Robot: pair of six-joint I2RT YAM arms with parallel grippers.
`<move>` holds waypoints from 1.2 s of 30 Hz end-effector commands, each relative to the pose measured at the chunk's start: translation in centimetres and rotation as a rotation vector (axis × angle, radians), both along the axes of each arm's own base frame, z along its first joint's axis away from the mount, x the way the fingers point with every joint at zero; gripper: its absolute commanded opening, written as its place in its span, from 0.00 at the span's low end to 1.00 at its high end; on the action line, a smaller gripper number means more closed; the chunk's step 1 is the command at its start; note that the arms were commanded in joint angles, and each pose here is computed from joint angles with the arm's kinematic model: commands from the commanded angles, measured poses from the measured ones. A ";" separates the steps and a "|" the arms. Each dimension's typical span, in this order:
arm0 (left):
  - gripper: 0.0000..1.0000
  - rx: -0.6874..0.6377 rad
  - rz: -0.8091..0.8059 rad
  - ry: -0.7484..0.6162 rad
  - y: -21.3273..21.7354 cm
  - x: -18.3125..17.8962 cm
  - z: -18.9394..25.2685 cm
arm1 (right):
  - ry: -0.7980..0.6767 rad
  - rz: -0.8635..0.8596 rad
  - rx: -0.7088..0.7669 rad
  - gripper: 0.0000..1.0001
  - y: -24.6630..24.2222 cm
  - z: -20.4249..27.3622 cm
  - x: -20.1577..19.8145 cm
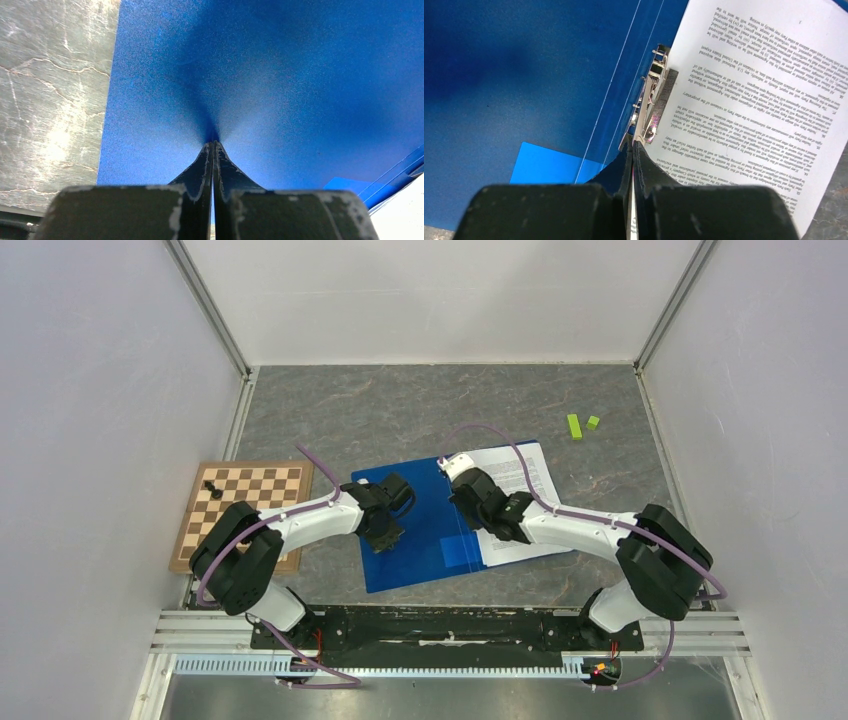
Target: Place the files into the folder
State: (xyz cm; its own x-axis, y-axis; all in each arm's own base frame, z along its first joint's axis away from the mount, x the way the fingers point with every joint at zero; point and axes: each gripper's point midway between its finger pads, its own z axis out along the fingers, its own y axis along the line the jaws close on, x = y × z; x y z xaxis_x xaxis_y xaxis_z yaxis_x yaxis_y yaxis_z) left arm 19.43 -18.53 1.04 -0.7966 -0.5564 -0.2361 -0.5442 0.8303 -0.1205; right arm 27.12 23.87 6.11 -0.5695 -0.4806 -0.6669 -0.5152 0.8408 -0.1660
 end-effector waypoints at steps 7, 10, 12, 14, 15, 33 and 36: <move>0.02 0.103 0.042 0.111 2.4 -3.0 -3.3 | 0.076 -0.032 -0.093 0.00 -2.9 -3.8 -1.8; 0.02 0.104 0.042 0.110 2.4 -3.0 -3.3 | 0.087 -0.036 -0.117 0.00 -3.2 -4.5 -1.9; 0.02 0.103 0.043 0.111 2.5 -3.0 -3.3 | 0.092 -0.042 -0.131 0.00 -3.5 -4.9 -2.0; 0.02 0.105 0.044 0.113 2.6 -3.1 -3.4 | 0.095 -0.050 -0.145 0.00 -3.9 -5.2 -2.1; 0.02 0.107 0.045 0.113 2.6 -3.1 -3.4 | 0.096 -0.055 -0.147 0.00 -4.0 -5.3 -2.1; 0.02 0.126 0.051 0.134 2.9 -3.5 -4.0 | 0.098 -0.103 -0.205 0.00 -6.0 -5.9 -2.1; 0.02 0.130 0.056 0.138 3.0 -3.6 -4.1 | 0.096 -0.109 -0.209 0.00 -6.2 -6.0 -2.0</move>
